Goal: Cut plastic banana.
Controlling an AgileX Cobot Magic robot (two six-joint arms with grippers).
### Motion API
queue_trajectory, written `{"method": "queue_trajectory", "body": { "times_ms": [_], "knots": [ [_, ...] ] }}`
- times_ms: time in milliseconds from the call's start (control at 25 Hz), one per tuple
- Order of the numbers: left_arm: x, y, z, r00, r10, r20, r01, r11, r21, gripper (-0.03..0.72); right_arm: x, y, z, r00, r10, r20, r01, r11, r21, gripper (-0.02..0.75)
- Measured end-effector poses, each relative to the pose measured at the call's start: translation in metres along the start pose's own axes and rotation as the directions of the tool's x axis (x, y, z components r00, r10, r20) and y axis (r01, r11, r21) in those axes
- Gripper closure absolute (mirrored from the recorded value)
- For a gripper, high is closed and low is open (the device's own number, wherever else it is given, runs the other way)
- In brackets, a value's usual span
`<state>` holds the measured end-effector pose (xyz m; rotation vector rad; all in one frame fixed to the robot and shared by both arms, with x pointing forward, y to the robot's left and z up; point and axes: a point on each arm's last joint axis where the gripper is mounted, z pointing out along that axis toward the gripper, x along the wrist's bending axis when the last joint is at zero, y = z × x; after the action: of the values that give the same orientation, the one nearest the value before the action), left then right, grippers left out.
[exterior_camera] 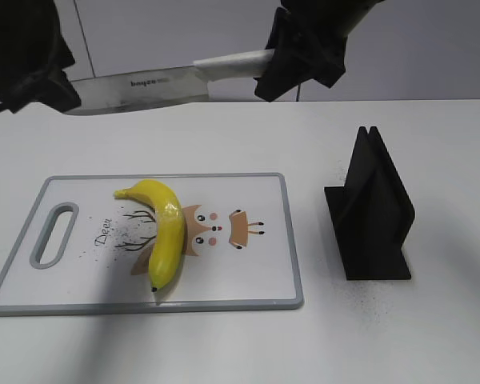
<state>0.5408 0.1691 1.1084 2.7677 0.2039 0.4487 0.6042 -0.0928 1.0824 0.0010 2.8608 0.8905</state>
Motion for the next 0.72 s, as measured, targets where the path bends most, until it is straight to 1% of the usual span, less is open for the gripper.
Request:
{"method": "queue_trajectory", "body": {
  "times_ms": [120, 240, 280, 320, 360, 400, 440, 480, 560, 720],
  "knots": [
    [0.005, -0.001, 0.021, 0.999, -0.004, 0.032, 0.003, 1.0, 0.023, 0.096, 0.001, 0.004, 0.0, 1.0, -0.024, -0.01, 0.023, 0.999, -0.042, 0.571],
    [0.008, -0.003, 0.039, 0.998, -0.012, 0.064, 0.009, 0.999, 0.044, 0.114, 0.001, 0.004, 0.001, 0.999, -0.029, -0.015, 0.029, 0.998, -0.05, 0.571],
    [0.009, -0.003, 0.044, 0.997, -0.014, 0.07, 0.011, 0.999, 0.048, 0.147, 0.001, 0.003, 0.003, 0.999, -0.029, -0.023, 0.028, 0.999, -0.047, 0.571],
    [0.009, -0.003, 0.047, 0.997, -0.016, 0.075, 0.012, 0.999, 0.051, 0.215, 0.001, 0.002, 0.006, 0.999, -0.027, -0.036, 0.026, 0.999, -0.042, 0.571],
    [0.01, -0.003, 0.049, 0.997, -0.017, 0.076, 0.013, 0.999, 0.052, 0.301, 0.001, -0.001, 0.009, 0.998, -0.026, -0.053, 0.024, 0.999, -0.031, 0.571],
    [0.01, -0.004, 0.051, 0.996, -0.019, 0.084, 0.014, 0.998, 0.055, 0.433, 0.0, -0.003, 0.014, 0.998, -0.021, -0.063, 0.02, 1.0, -0.021, 0.571],
    [0.01, -0.004, 0.052, 0.996, -0.02, 0.087, 0.015, 0.998, 0.056, 0.534, -0.001, -0.005, 0.017, 0.998, -0.017, -0.065, 0.016, 1.0, -0.015, 0.571],
    [0.009, -0.003, 0.052, 0.995, -0.023, 0.093, 0.018, 0.998, 0.054, 0.594, -0.002, -0.006, 0.02, 0.998, -0.014, -0.066, 0.013, 1.0, -0.012, 0.571],
    [0.008, -0.004, 0.056, 0.993, -0.027, 0.114, 0.02, 0.998, 0.057, 0.644, -0.003, -0.008, 0.022, 0.998, -0.018, -0.063, 0.018, 1.0, -0.005, 0.571],
    [0.009, -0.005, 0.072, 0.988, -0.038, 0.147, 0.028, 0.997, 0.067, 0.667, -0.006, -0.014, 0.031, 0.997, -0.007, -0.073, 0.008, 1.0, 0.024, 0.571]
  ]
}}
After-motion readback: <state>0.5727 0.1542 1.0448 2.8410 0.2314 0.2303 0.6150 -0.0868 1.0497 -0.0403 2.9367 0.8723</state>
